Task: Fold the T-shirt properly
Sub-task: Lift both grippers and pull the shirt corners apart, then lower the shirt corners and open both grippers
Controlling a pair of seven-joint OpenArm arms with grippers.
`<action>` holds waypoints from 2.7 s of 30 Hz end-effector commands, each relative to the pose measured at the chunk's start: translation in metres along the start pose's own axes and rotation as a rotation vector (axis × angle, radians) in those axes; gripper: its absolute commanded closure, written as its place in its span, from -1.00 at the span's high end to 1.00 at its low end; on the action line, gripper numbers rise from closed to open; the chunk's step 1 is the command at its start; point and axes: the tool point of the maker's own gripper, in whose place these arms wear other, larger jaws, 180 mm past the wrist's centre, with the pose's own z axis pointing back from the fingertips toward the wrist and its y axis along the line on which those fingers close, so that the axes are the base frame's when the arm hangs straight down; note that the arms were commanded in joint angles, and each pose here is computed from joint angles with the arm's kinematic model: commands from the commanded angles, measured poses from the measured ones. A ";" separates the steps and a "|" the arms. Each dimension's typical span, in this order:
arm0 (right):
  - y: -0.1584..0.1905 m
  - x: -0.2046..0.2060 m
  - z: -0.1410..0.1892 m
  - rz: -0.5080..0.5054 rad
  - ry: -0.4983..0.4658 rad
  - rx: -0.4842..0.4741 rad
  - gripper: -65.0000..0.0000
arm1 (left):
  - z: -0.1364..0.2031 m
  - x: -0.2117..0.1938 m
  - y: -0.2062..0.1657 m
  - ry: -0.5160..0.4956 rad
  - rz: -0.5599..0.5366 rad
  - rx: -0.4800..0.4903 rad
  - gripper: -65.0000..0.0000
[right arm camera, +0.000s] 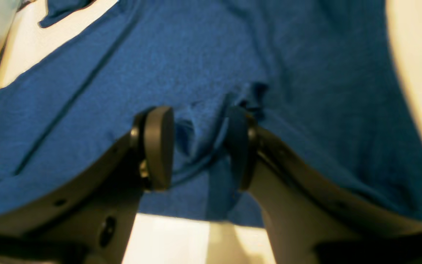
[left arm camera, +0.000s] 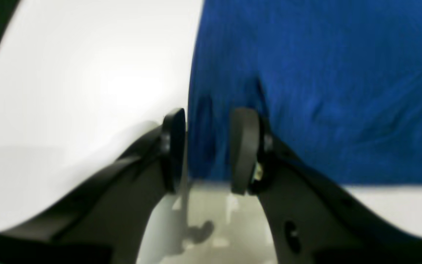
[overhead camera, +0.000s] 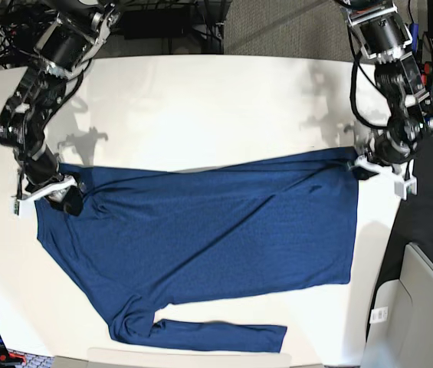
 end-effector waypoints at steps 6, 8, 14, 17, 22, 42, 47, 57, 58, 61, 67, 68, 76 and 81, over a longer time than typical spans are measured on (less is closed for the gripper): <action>-0.008 0.010 0.039 0.119 -0.049 -0.041 -0.24 | 0.031 0.004 -0.013 -0.027 0.034 -0.063 -0.37; -0.010 0.006 0.048 0.142 -0.040 -0.055 -0.24 | 0.029 0.001 -0.012 -0.020 0.061 -0.075 -0.37; -0.027 -0.008 0.064 0.129 -0.018 -0.106 -0.24 | 0.016 -0.017 -0.021 0.024 0.114 -0.107 -0.37; -0.030 -0.011 0.067 0.123 -0.013 -0.115 -0.24 | 0.009 -0.028 -0.024 0.054 0.146 -0.117 -0.37; -0.030 -0.011 0.067 0.121 -0.014 -0.115 -0.24 | -0.007 -0.038 -0.027 0.099 0.204 -0.138 -0.37; -0.028 -0.017 0.064 0.097 -0.009 -0.114 -0.24 | -0.033 -0.033 -0.051 0.061 0.293 -0.197 -0.38; -0.036 -0.018 0.070 0.084 -0.013 -0.138 -0.24 | -0.034 -0.033 -0.052 0.057 0.295 -0.198 -0.64; -0.057 -0.050 0.059 -0.089 0.039 -0.197 -0.23 | -0.021 -0.015 -0.057 0.016 0.245 -0.204 -1.00; -0.059 -0.050 0.056 -0.120 0.036 -0.213 -0.23 | -0.020 -0.014 -0.055 0.012 0.245 -0.202 -1.00; -0.068 -0.051 0.049 -0.199 0.034 -0.249 -0.23 | -0.020 -0.014 -0.055 0.012 0.245 -0.202 -1.00; -0.085 -0.049 0.033 -0.327 0.016 -0.269 -0.23 | -0.020 -0.016 -0.055 0.015 0.246 -0.200 -1.00; -0.086 -0.050 0.029 -0.344 0.019 -0.267 -0.23 | -0.020 -0.016 -0.055 0.015 0.246 -0.200 -1.00; -0.083 -0.046 0.005 -0.372 0.041 -0.253 -0.53 | -0.019 -0.013 -0.048 0.017 0.234 -0.188 -1.00; -0.082 -0.042 0.006 -0.355 0.041 -0.250 -1.00 | -0.017 -0.016 -0.046 0.044 0.226 -0.183 -1.00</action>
